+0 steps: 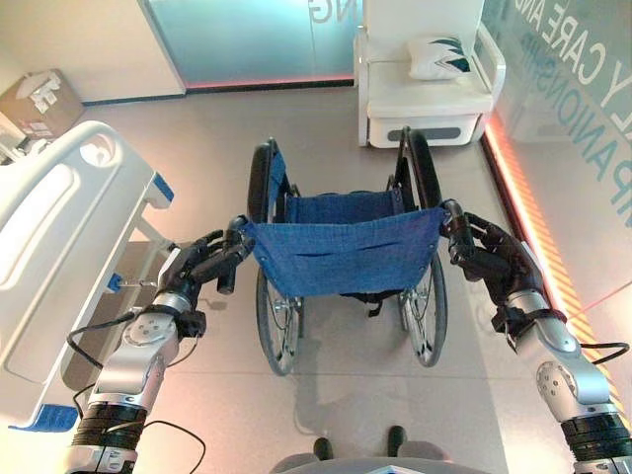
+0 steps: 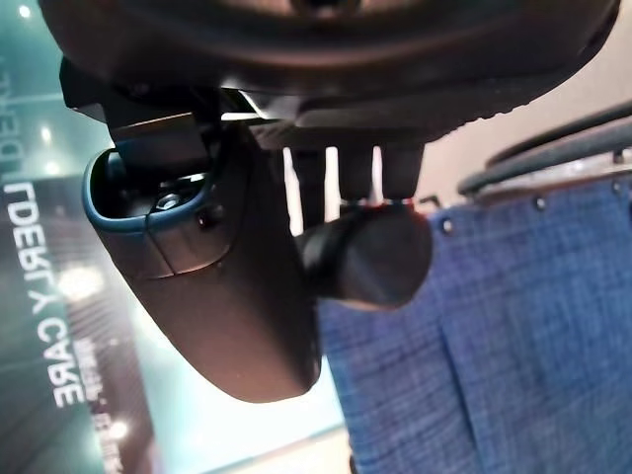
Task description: Push the wheelchair next to the bed
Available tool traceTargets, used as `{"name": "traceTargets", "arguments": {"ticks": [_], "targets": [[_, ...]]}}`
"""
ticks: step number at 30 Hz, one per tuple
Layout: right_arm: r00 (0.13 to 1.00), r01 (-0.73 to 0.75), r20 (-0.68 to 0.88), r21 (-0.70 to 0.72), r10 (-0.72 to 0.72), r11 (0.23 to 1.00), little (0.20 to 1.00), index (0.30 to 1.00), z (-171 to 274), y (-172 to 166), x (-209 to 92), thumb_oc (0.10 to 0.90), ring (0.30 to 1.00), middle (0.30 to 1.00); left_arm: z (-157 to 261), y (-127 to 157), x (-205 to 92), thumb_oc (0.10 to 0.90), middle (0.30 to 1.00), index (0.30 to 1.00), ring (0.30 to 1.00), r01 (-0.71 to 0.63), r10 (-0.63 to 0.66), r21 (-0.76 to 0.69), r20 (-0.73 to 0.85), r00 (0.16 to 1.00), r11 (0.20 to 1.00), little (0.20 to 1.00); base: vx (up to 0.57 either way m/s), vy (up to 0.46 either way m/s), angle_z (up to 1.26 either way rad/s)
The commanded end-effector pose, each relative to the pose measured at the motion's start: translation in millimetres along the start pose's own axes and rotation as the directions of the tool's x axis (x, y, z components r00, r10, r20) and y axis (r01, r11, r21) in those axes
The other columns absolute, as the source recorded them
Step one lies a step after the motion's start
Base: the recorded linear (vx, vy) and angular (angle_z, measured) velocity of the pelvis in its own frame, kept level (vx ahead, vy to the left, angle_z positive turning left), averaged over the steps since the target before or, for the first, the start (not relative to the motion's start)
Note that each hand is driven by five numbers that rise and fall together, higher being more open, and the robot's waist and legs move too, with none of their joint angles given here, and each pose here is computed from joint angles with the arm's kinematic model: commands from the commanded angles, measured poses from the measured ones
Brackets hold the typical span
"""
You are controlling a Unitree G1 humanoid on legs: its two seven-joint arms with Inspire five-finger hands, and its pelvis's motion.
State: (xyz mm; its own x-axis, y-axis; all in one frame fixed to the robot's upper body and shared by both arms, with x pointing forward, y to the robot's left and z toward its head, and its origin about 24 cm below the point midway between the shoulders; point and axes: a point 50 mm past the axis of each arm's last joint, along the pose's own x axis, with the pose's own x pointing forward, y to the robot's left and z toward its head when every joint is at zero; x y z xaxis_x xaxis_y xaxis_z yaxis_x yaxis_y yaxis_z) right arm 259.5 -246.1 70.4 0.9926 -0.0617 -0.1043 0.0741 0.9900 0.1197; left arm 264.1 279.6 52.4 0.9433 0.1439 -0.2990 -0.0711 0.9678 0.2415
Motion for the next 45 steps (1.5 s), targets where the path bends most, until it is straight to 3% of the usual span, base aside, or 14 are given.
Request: {"name": "traceTargets", "arguments": {"ticks": [1, 9, 22, 32, 33, 34, 35, 36, 45], "targets": [[0.893, -0.350, 0.279, -0.067, 0.354, 0.934, 0.300, 0.300, 54.0, 66.9, 1.0, 0.400, 0.300, 0.300, 63.5, 20.9, 12.0, 0.800, 0.900, 0.900, 0.900, -0.074, 0.049, 0.112, 0.210, 0.976, 0.991, 0.900, 0.00, 0.000, 0.00], [0.893, -0.368, 0.257, -0.055, 0.370, 0.928, 0.300, 0.300, 47.8, 75.8, 5.9, 0.400, 0.300, 0.300, 68.5, -2.2, 29.8, 0.800, 0.900, 0.900, 0.900, 0.027, -0.032, 0.031, 0.176, 0.984, 0.999, 0.900, 0.00, 0.000, 0.00], [0.883, -0.408, 0.232, -0.048, 0.408, 0.912, 0.300, 0.300, 43.8, 85.7, 7.9, 0.400, 0.300, 0.300, 71.6, -26.8, 47.8, 0.800, 0.900, 0.900, 0.900, 0.137, -0.141, 0.053, 0.077, 0.987, 0.989, 0.900, 0.00, 0.000, -0.01], [0.875, -0.425, 0.228, -0.062, 0.428, 0.903, 0.300, 0.300, 51.0, 86.7, 8.4, 0.400, 0.300, 0.300, 54.7, -10.5, 51.5, 0.800, 0.900, 0.900, 0.900, 0.238, -0.181, 0.329, -0.195, 0.964, 0.914, 0.900, 0.00, 0.005, -0.04], [0.875, -0.425, 0.227, -0.063, 0.428, 0.903, 0.300, 0.300, 51.0, 86.4, 8.0, 0.400, 0.300, 0.300, 53.7, -8.6, 50.8, 0.701, 0.752, 0.752, 0.752, 0.254, -0.186, 0.350, -0.215, 0.959, 0.901, 0.752, 0.00, 0.008, -0.06], [0.875, -0.425, 0.227, -0.063, 0.428, 0.903, 0.300, 0.300, 51.2, 86.2, 7.5, 0.400, 0.300, 0.300, 53.4, -7.3, 50.0, 0.701, 0.752, 0.752, 0.752, 0.267, -0.192, 0.363, -0.229, 0.954, 0.893, 0.752, 0.00, 0.013, -0.05], [0.875, -0.424, 0.228, -0.063, 0.427, 0.903, 0.300, 0.300, 51.6, 85.6, 7.0, 0.400, 0.300, 0.300, 52.4, -5.8, 48.8, 0.500, 0.451, 0.451, 0.451, 0.291, -0.205, 0.380, -0.251, 0.946, 0.878, 0.451, 0.00, 0.000, 0.00], [0.875, -0.424, 0.227, -0.064, 0.427, 0.904, 0.300, 0.300, 51.4, 85.2, 6.4, 0.400, 0.300, 0.300, 51.9, -5.2, 47.9, 0.400, 0.300, 0.300, 0.300, 0.307, -0.213, 0.391, -0.266, 0.940, 0.868, 0.300, 0.00, 0.000, 0.00], [0.875, -0.422, 0.230, -0.067, 0.426, 0.904, 0.300, 0.300, 55.2, 84.8, 6.7, 0.400, 0.300, 0.300, 55.5, 0.9, 42.9, 0.400, 0.300, 0.300, 0.300, 0.412, -0.246, 0.503, -0.363, 0.898, 0.760, 0.300, 0.00, 0.000, 0.00]]}}
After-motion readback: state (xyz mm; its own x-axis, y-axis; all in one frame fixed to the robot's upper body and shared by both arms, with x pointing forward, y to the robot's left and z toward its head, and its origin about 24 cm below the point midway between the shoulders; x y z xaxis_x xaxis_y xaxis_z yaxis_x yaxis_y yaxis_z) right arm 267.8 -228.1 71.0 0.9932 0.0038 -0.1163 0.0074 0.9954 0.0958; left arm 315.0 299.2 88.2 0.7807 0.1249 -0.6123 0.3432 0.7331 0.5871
